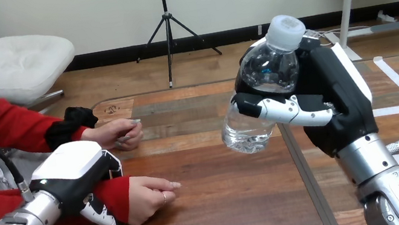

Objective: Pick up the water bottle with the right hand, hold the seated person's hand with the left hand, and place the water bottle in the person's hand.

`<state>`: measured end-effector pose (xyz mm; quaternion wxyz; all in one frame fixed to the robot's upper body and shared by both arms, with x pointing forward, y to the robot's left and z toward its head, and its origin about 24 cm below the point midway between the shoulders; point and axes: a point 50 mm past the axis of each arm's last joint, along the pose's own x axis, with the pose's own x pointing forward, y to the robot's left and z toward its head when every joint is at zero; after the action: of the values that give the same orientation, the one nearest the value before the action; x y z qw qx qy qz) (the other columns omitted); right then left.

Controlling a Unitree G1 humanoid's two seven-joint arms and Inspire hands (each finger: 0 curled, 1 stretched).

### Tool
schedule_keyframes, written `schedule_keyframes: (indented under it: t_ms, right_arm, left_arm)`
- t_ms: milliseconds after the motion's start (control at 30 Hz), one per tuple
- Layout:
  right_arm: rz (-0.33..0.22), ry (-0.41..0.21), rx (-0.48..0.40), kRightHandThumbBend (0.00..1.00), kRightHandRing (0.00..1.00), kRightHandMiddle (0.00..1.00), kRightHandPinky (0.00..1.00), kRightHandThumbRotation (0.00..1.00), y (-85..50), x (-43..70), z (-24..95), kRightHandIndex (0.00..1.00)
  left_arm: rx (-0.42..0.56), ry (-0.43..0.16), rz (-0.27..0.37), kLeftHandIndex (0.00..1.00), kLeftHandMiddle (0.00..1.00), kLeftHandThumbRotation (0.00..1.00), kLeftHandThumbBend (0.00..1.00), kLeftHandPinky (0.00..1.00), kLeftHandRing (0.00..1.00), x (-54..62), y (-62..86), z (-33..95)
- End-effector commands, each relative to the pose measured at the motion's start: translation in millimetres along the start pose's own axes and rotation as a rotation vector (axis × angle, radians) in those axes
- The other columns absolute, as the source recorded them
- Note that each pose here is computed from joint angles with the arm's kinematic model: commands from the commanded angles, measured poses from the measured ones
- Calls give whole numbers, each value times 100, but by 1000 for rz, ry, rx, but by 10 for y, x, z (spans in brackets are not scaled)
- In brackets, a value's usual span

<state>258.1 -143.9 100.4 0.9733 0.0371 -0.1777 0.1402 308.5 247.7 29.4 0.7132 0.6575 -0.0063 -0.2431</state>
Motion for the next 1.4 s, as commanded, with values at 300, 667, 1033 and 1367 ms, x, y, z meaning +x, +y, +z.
schedule_keyframes:
  t_ms: [300,667,1033,1367]
  right_arm:
    - [27,-69,1,86,37,44,31,0,114,189,109,45]
    - [25,-40,19,87,38,44,32,0,150,228,8,45]
    - [13,-7,15,88,38,44,32,0,169,266,-94,44]
    - [18,20,19,87,39,44,33,0,223,330,-225,45]
  left_arm:
    - [-31,-103,65,37,36,0,94,27,30,71,125,207]
    - [-60,-123,77,38,37,0,93,24,30,34,208,233]
    - [-103,-172,116,38,37,0,90,24,30,-28,309,316]
    - [-108,-246,157,37,36,0,89,23,29,-94,451,462]
